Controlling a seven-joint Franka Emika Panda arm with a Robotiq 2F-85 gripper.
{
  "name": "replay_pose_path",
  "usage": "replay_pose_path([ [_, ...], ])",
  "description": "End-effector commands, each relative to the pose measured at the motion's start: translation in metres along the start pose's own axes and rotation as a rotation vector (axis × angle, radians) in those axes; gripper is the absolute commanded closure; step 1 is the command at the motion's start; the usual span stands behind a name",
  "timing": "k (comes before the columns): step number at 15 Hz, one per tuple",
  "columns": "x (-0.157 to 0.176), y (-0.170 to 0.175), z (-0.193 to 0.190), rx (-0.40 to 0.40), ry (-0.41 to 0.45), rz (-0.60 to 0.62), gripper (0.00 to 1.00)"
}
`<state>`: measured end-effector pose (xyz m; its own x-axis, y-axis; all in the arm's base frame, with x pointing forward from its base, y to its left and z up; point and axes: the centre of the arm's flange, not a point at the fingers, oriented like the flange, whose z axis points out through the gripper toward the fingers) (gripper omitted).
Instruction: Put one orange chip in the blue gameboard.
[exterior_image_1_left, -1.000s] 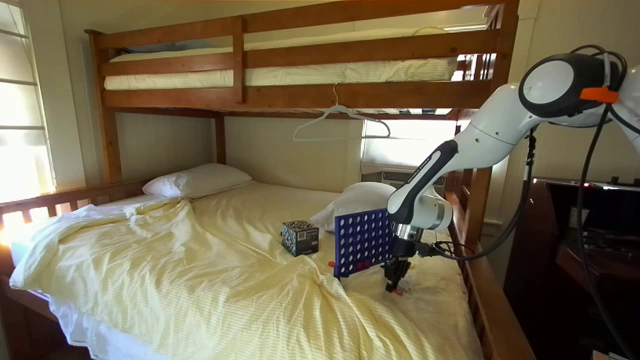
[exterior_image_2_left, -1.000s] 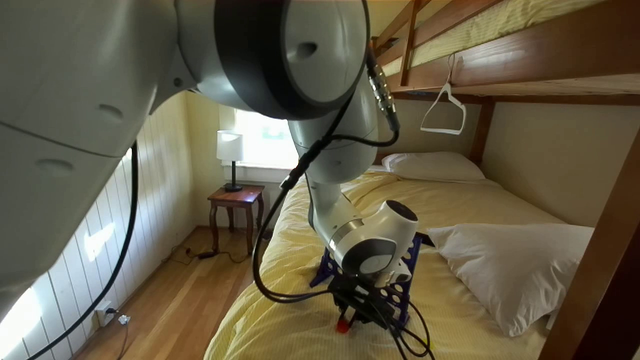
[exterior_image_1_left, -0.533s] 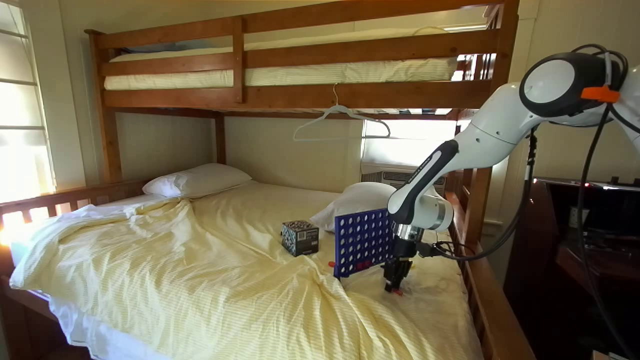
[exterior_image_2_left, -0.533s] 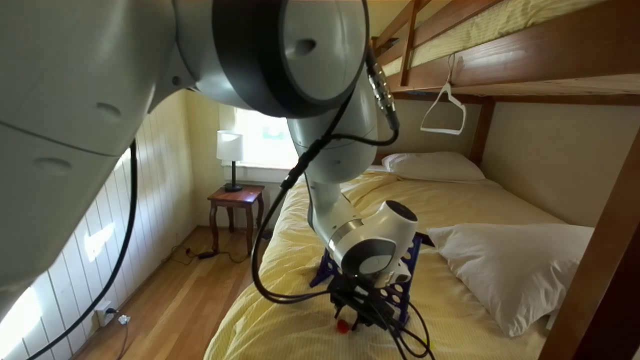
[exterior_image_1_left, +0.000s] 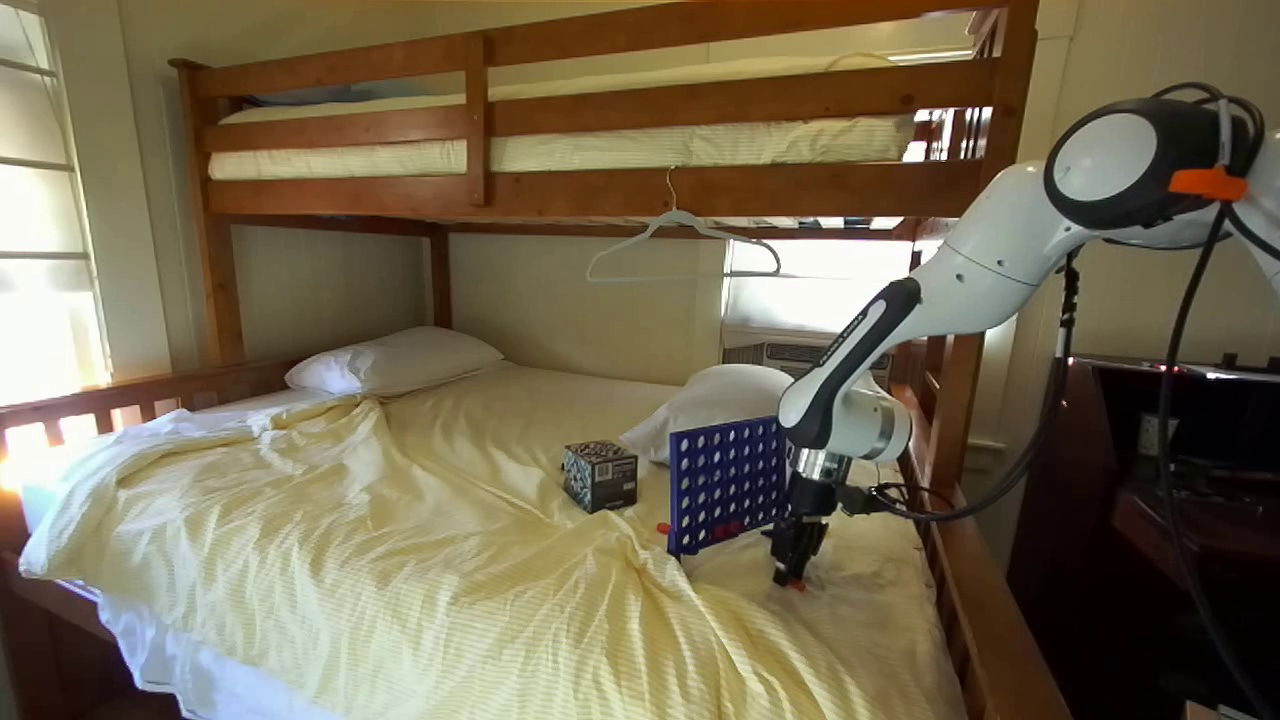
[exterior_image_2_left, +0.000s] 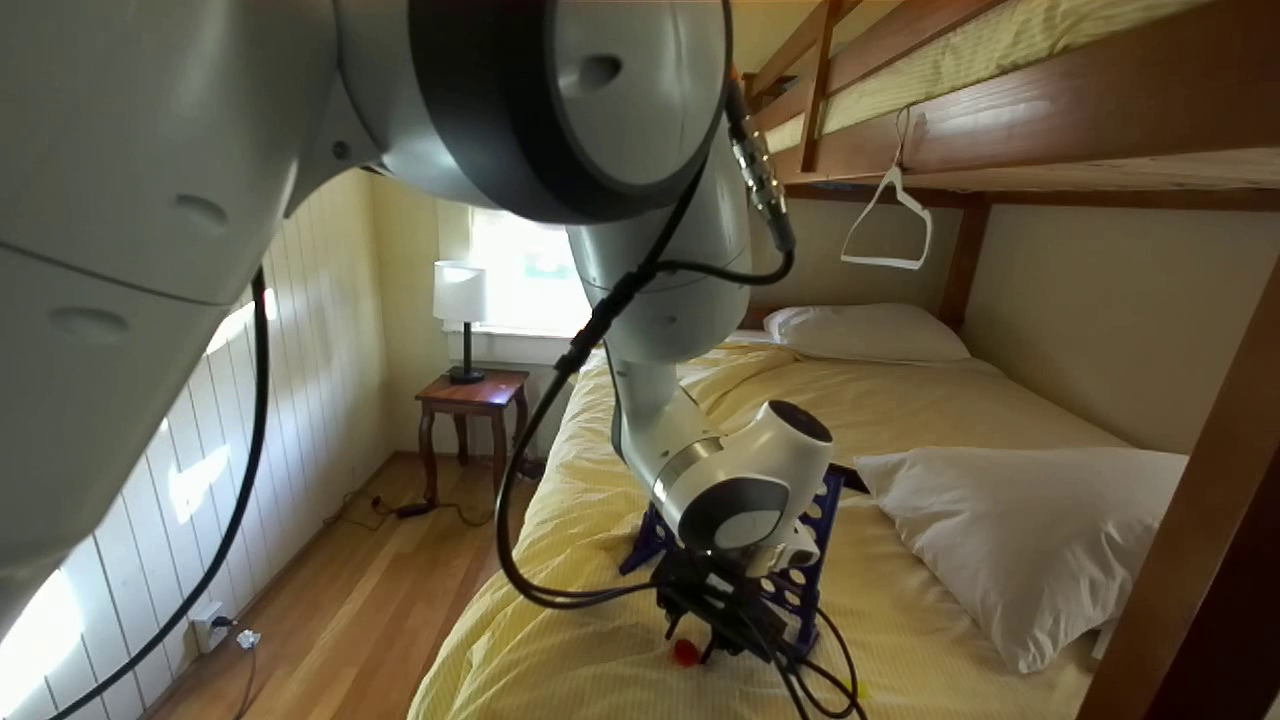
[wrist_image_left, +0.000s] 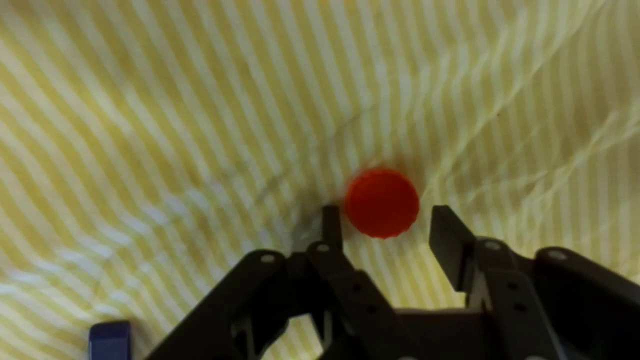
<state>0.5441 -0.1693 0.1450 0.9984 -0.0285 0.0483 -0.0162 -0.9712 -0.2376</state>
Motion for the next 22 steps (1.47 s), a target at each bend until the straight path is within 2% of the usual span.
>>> replay_pose_path([
  [1, -0.010, -0.002, -0.006, 0.018, 0.004, -0.003, 0.80],
  [2, -0.010, -0.002, -0.006, 0.018, 0.003, -0.003, 0.88],
  [3, -0.010, -0.002, -0.006, 0.018, 0.003, -0.003, 0.91],
  [7, -0.012, -0.005, -0.009, 0.013, 0.012, -0.003, 0.91],
  [11, -0.025, -0.029, -0.041, -0.013, 0.082, 0.011, 0.91],
  [17, -0.050, -0.090, -0.105, -0.068, 0.277, 0.001, 0.91],
  [22, -0.057, -0.136, -0.154, -0.147, 0.519, 0.015, 0.91],
])
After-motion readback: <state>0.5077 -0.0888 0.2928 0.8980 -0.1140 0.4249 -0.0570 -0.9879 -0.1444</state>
